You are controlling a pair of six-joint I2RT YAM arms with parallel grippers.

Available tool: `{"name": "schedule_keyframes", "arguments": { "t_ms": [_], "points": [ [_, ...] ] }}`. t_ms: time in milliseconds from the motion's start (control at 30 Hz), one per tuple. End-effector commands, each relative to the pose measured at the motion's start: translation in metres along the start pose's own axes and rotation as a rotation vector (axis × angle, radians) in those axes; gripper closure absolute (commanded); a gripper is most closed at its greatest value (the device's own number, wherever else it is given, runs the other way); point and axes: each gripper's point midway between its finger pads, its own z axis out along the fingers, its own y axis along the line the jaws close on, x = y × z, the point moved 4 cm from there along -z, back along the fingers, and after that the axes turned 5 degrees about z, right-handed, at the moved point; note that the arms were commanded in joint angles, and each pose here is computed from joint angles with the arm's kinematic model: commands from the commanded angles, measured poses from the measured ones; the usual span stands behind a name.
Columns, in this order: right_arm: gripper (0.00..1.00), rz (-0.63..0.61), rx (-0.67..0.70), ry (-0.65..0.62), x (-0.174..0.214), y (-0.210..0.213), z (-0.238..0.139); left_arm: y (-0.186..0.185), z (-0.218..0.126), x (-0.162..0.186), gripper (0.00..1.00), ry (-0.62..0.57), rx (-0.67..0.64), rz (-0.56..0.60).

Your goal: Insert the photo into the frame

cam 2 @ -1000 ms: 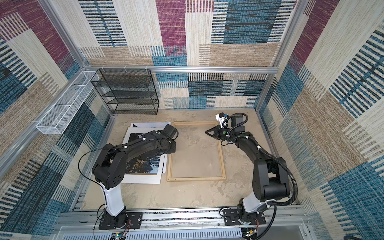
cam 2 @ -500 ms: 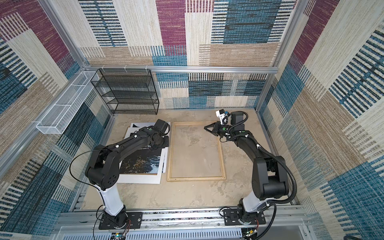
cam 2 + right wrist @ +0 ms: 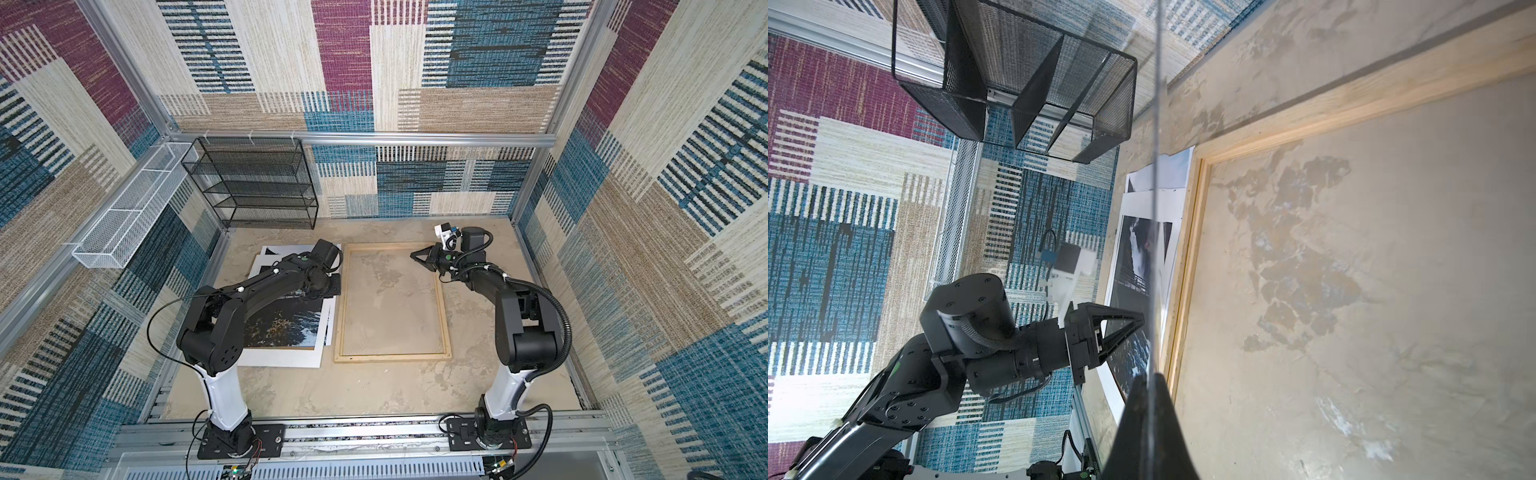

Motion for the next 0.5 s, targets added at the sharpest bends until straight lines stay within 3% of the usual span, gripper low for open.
{"name": "schedule_keyframes", "arguments": {
  "t_ms": [0, 467],
  "points": [
    [1.00, -0.060, -0.045, 0.008, -0.004, 0.000, -0.002, -0.001, -0.001, -0.001, 0.94, 0.005, 0.007, 0.003],
    [1.00, -0.034, -0.067, 0.049, 0.012, -0.034, -0.002, 0.000, 0.010, 0.004, 0.95, 0.047, -0.013, -0.012]
  ]
}}
